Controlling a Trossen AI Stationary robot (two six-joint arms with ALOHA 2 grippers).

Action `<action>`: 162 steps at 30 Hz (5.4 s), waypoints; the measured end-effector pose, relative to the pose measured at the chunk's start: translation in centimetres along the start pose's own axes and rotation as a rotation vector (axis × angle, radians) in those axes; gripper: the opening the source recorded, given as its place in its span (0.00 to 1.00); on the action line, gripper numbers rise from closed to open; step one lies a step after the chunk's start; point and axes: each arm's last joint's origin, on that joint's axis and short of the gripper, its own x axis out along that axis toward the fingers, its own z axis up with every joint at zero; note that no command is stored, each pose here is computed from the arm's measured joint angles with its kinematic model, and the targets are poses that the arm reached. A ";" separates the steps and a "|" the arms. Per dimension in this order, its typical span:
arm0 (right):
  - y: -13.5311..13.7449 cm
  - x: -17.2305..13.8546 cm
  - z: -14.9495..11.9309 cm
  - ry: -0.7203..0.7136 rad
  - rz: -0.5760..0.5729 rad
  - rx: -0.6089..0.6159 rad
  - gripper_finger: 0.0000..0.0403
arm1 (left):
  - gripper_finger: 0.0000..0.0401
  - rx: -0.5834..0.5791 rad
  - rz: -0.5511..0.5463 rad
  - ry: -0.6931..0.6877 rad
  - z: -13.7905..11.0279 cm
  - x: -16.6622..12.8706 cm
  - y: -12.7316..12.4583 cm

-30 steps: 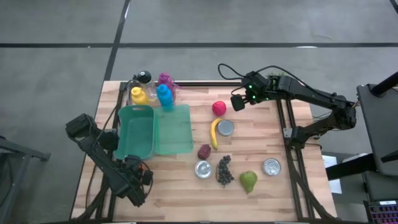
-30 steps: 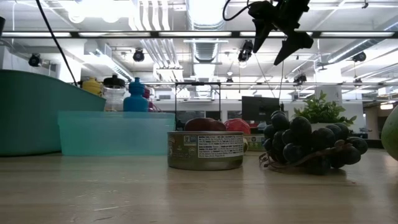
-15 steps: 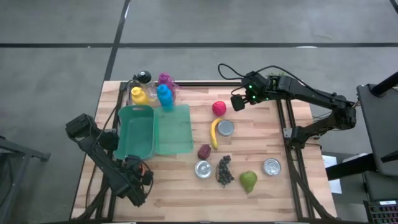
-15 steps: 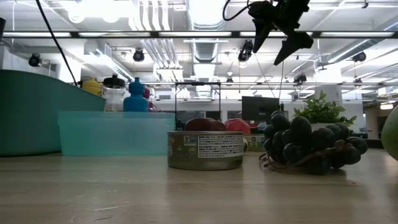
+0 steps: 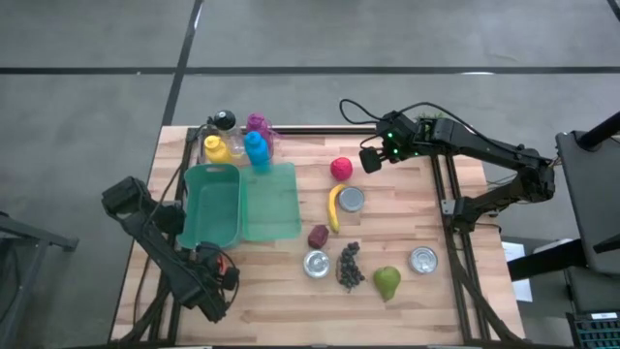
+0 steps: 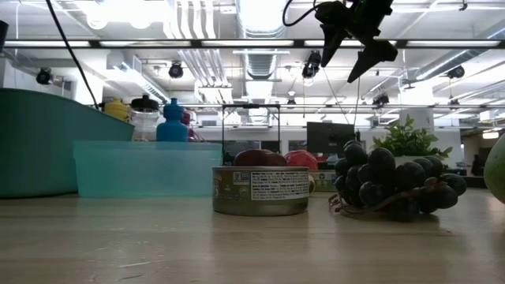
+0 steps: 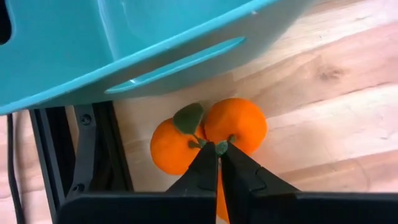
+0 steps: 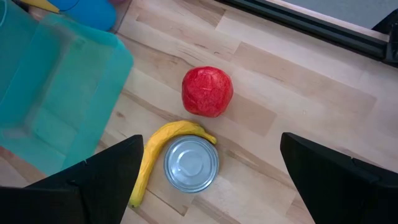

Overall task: Pick & Place Food Item
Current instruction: Put the tangerine into the green bin

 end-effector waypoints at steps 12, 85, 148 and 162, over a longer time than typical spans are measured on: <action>0.0 0.0 0.0 0.000 0.000 0.000 0.94 | 0.01 0.003 -0.134 0.079 1.1 -3.4 0.7; 0.0 0.0 0.0 0.000 0.000 0.001 0.94 | 0.01 0.002 -0.543 -0.170 12.0 -8.7 10.7; 0.0 0.0 0.0 0.000 0.000 0.000 0.94 | 0.01 -0.213 -0.303 -0.070 17.9 -0.6 10.3; 0.0 0.0 0.0 0.000 0.000 0.000 0.94 | 0.01 -0.240 -0.312 0.031 19.0 2.0 9.6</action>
